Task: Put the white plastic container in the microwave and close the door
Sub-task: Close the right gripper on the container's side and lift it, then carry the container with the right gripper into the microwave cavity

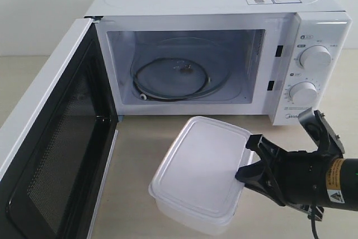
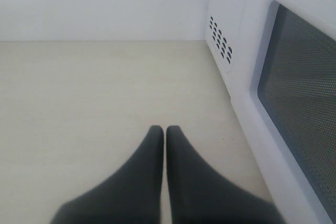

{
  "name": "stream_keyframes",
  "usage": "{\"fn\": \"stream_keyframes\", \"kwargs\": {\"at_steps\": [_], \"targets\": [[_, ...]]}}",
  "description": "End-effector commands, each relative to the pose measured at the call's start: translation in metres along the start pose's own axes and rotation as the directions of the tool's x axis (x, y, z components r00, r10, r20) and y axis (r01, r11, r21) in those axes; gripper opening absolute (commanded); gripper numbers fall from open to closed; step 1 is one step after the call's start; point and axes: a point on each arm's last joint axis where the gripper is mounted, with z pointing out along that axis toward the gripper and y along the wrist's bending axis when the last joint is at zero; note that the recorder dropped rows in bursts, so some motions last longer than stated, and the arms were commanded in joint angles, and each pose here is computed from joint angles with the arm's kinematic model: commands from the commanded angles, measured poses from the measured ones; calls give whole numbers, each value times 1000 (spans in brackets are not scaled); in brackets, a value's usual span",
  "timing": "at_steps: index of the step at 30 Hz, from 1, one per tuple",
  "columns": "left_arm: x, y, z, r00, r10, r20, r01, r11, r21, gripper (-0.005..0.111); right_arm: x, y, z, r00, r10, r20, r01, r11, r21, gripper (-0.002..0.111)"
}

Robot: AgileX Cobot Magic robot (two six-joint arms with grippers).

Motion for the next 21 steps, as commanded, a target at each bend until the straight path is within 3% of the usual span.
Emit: {"fn": "stream_keyframes", "kwargs": {"at_steps": [1, 8, 21], "targets": [[1, 0, 0, 1000, 4, 5, -4, 1000, -2, 4, 1, 2, 0, 998, -59, -10, 59, 998, -19, 0], [1, 0, 0, 1000, 4, 3, -4, 1000, -2, 4, 3, 21, -3, 997, -79, -16, 74, 972, -222, 0], [1, 0, 0, 1000, 4, 5, -4, 1000, -2, 4, -3, 25, -4, 994, -92, 59, 104, 959, -262, 0]]}}
